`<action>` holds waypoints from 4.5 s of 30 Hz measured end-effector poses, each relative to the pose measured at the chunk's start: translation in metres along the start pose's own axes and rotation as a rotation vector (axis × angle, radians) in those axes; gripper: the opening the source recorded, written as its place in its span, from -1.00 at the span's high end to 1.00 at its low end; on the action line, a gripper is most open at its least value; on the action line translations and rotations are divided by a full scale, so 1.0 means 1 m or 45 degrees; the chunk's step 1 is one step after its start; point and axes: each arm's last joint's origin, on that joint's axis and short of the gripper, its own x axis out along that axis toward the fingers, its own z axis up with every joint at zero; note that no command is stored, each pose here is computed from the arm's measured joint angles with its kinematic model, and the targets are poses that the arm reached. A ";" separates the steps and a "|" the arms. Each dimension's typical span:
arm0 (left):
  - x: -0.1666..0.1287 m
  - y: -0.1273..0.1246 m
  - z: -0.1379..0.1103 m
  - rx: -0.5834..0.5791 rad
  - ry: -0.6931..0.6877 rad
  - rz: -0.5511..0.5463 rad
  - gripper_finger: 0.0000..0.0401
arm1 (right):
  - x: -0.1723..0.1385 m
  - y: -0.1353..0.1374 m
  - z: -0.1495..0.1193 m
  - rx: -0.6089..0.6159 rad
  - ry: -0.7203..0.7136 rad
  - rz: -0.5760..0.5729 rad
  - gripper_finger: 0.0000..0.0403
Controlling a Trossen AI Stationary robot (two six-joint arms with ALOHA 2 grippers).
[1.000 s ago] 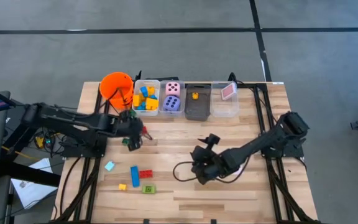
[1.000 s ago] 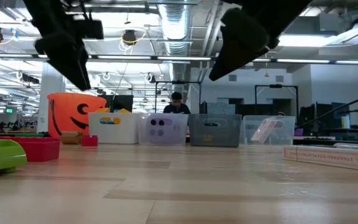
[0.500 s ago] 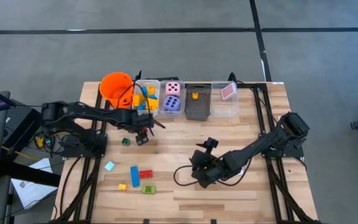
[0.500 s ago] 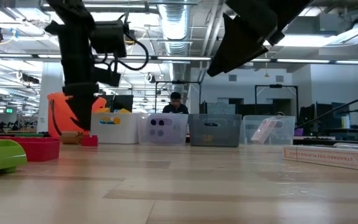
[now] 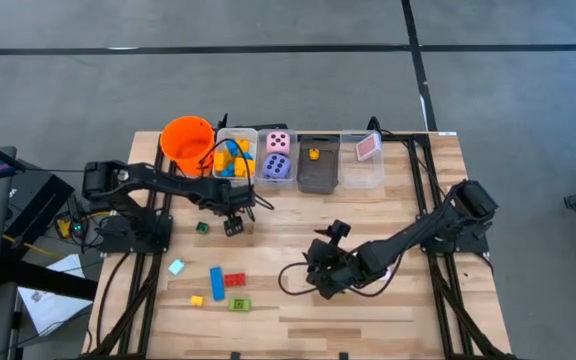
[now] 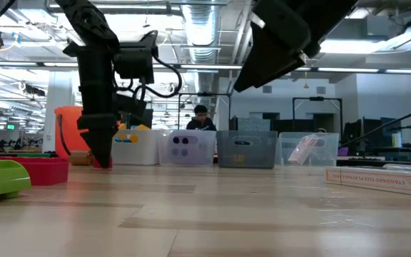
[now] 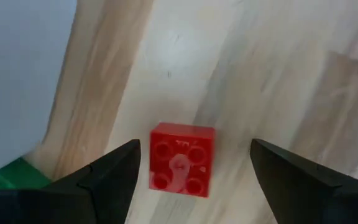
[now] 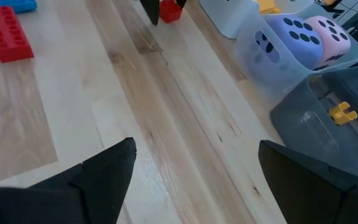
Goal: Pick & Place Toys
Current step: Put the red game piece into the black bin
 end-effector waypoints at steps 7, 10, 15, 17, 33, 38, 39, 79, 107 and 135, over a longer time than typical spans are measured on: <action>0.004 0.018 0.001 -0.092 0.031 -0.026 -0.47 | 0.007 -0.002 -0.005 0.028 -0.001 0.006 -0.66; 0.007 0.024 0.000 -0.138 0.053 -0.123 -0.47 | 0.010 -0.002 -0.009 0.035 -0.005 0.009 -0.66; 0.013 0.026 -0.007 -0.144 0.051 -0.181 -0.41 | 0.011 -0.001 -0.013 0.044 -0.010 0.013 -0.66; 0.015 0.025 -0.011 -0.115 0.049 -0.185 -0.35 | 0.011 -0.001 -0.012 0.048 -0.013 0.015 -0.66; -0.009 0.024 -0.050 -0.090 -0.146 -0.247 0.35 | 0.011 0.000 -0.010 0.070 -0.032 0.029 -0.66; -0.038 0.031 -0.051 -0.142 -0.373 -0.265 0.35 | 0.014 -0.001 -0.007 0.082 -0.044 0.030 -0.66; -0.045 0.032 -0.050 -0.164 -0.443 -0.273 0.35 | 0.014 -0.001 -0.007 0.081 -0.044 0.028 -0.66; -0.128 -0.030 -0.001 -0.223 -1.446 -1.266 0.35 | 0.011 -0.007 0.068 -0.445 -0.683 -0.184 -0.66; -0.132 -0.027 0.005 -0.279 -1.591 -1.258 0.35 | 0.008 -0.016 0.086 -0.464 -0.874 -0.163 -0.66; -0.128 -0.043 0.027 -0.240 -1.535 -1.279 0.35 | 0.009 -0.015 0.085 -0.486 -0.876 -0.135 -0.50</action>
